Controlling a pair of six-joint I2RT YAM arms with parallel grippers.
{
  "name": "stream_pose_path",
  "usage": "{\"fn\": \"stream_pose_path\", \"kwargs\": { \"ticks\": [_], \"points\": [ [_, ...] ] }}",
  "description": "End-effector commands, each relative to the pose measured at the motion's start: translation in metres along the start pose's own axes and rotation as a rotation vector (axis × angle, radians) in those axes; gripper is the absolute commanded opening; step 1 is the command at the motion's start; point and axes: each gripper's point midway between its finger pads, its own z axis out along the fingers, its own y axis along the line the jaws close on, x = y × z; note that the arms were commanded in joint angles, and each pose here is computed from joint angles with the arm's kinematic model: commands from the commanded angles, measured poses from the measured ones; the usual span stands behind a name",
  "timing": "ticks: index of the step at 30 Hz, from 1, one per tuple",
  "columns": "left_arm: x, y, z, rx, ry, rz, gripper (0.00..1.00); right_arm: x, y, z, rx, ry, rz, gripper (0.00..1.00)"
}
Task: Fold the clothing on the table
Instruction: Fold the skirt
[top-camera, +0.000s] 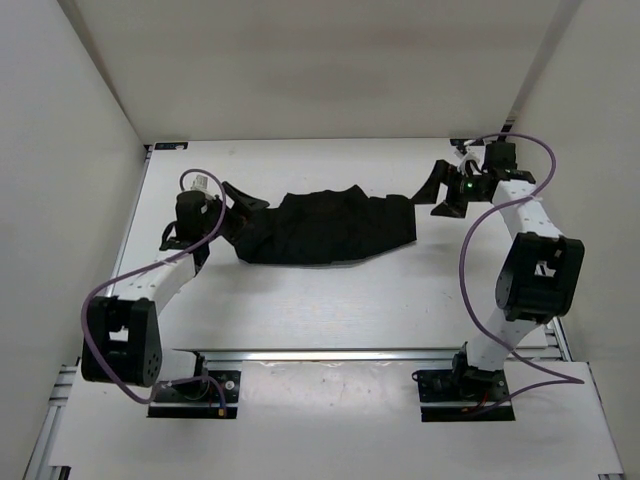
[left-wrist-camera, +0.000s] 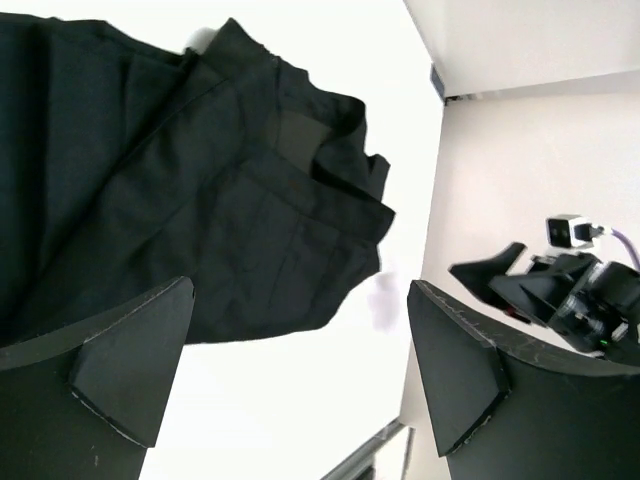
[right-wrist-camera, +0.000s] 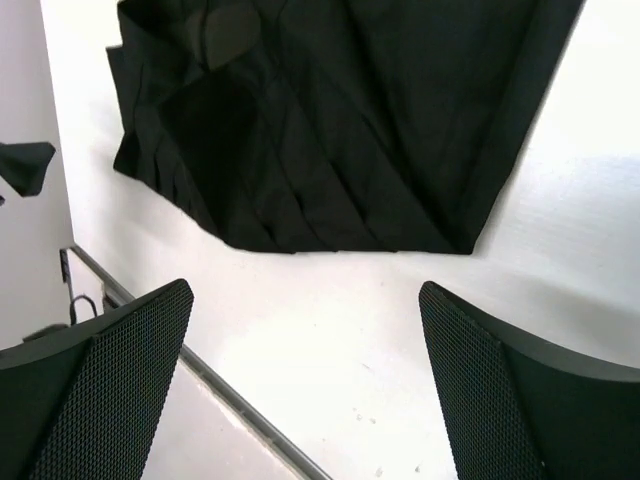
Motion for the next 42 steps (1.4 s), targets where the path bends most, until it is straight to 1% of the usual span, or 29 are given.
{"fn": "stream_pose_path", "kwargs": {
  "ticks": [1, 5, 6, 7, 8, 9, 10, 11, 12, 13, 15, 16, 17, 18, 19, 20, 22, 24, 26, 27, 29, 30, 31, 32, 33, 35, 36, 39, 42],
  "points": [
    [0.008, 0.003, -0.009, -0.016, -0.001, 0.051, 0.99, 0.000, 0.020, -0.017, -0.017, -0.034, -0.125, 0.99],
    [0.032, 0.003, -0.006, -0.014, 0.078, 0.120, 0.99, 0.012, 0.023, -0.010, 0.003, 0.006, -0.269, 0.99],
    [0.037, 0.001, -0.002, -0.007, 0.106, 0.147, 0.99, 0.014, 0.024, -0.004, 0.025, 0.030, -0.340, 1.00],
    [0.041, 0.002, 0.000, -0.006, 0.137, 0.182, 0.99, 0.017, 0.013, 0.003, 0.086, 0.063, -0.386, 0.99],
    [0.044, 0.006, 0.007, -0.043, 0.181, 0.225, 0.98, 0.028, 0.018, 0.013, 0.101, 0.107, -0.436, 0.99],
    [0.043, -0.001, 0.019, -0.054, 0.200, 0.266, 0.99, 0.030, 0.015, 0.024, 0.147, 0.145, -0.508, 1.00],
    [0.032, -0.011, 0.024, -0.078, 0.190, 0.341, 0.99, 0.030, 0.005, 0.030, 0.202, 0.180, -0.535, 0.98],
    [0.041, 0.011, 0.033, -0.161, 0.247, 0.399, 0.99, 0.029, 0.004, 0.035, 0.212, 0.188, -0.544, 0.96],
    [0.037, 0.003, 0.046, -0.174, 0.256, 0.442, 0.98, 0.024, 0.002, 0.040, 0.226, 0.186, -0.559, 0.93],
    [0.035, 0.013, 0.047, -0.234, 0.269, 0.500, 0.99, 0.021, 0.000, 0.044, 0.232, 0.182, -0.549, 0.90],
    [0.034, 0.006, 0.062, -0.259, 0.292, 0.598, 0.99, 0.012, 0.004, 0.044, 0.220, 0.150, -0.538, 0.90],
    [0.032, 0.001, 0.069, -0.280, 0.274, 0.644, 0.98, 0.002, 0.004, 0.041, 0.232, 0.121, -0.545, 0.89],
    [0.028, 0.007, 0.071, -0.323, 0.266, 0.708, 0.99, 0.000, 0.004, 0.043, 0.235, 0.120, -0.551, 0.89],
    [0.034, -0.002, 0.076, -0.317, 0.267, 0.749, 0.99, 0.000, 0.005, 0.044, 0.234, 0.119, -0.558, 0.89],
    [0.029, 0.005, 0.081, -0.372, 0.260, 0.817, 0.99, 0.001, 0.006, 0.046, 0.242, 0.121, -0.561, 0.89],
    [0.035, 0.007, 0.081, -0.395, 0.281, 0.878, 0.98, -0.004, 0.005, 0.046, 0.257, 0.107, -0.574, 0.89],
    [0.036, 0.012, 0.094, -0.440, 0.304, 0.912, 0.99, -0.007, 0.007, 0.047, 0.250, 0.099, -0.580, 0.89],
    [0.035, 0.015, 0.098, -0.462, 0.323, 0.878, 0.98, -0.009, 0.009, 0.043, 0.247, 0.089, -0.587, 0.89],
    [0.028, 0.002, 0.109, -0.462, 0.291, 0.879, 0.99, -0.008, 0.008, 0.040, 0.243, 0.089, -0.576, 0.89],
    [0.033, 0.004, 0.113, -0.470, 0.310, 0.889, 0.99, -0.009, 0.003, 0.039, 0.250, 0.087, -0.566, 0.89],
    [0.027, -0.004, 0.129, -0.503, 0.291, 0.920, 0.99, -0.009, -0.001, 0.033, 0.256, 0.084, -0.554, 0.89],
    [0.027, -0.002, 0.129, -0.526, 0.305, 0.915, 0.99, -0.009, -0.004, 0.032, 0.256, 0.083, -0.547, 0.89],
    [0.020, -0.007, 0.138, -0.533, 0.287, 0.929, 0.99, -0.010, -0.005, 0.030, 0.255, 0.078, -0.541, 0.89],
    [0.017, -0.014, 0.138, -0.546, 0.281, 0.927, 0.99, -0.009, -0.007, 0.028, 0.256, 0.079, -0.526, 0.89],
    [0.019, -0.009, 0.147, -0.568, 0.300, 0.924, 0.98, -0.007, -0.008, 0.028, 0.251, 0.085, -0.525, 0.90],
    [0.019, -0.005, 0.150, -0.592, 0.331, 0.914, 0.98, -0.005, -0.012, 0.025, 0.262, 0.089, -0.513, 0.89],
    [0.017, -0.007, 0.154, -0.593, 0.327, 0.913, 0.98, -0.006, -0.010, 0.024, 0.255, 0.081, -0.515, 0.89],
    [0.018, -0.005, 0.150, -0.618, 0.338, 0.918, 0.99, -0.007, -0.014, 0.023, 0.259, 0.079, -0.502, 0.90],
    [0.022, 0.009, 0.142, -0.655, 0.357, 0.916, 0.99, -0.009, -0.014, 0.023, 0.260, 0.076, -0.499, 0.90]
  ]
}}
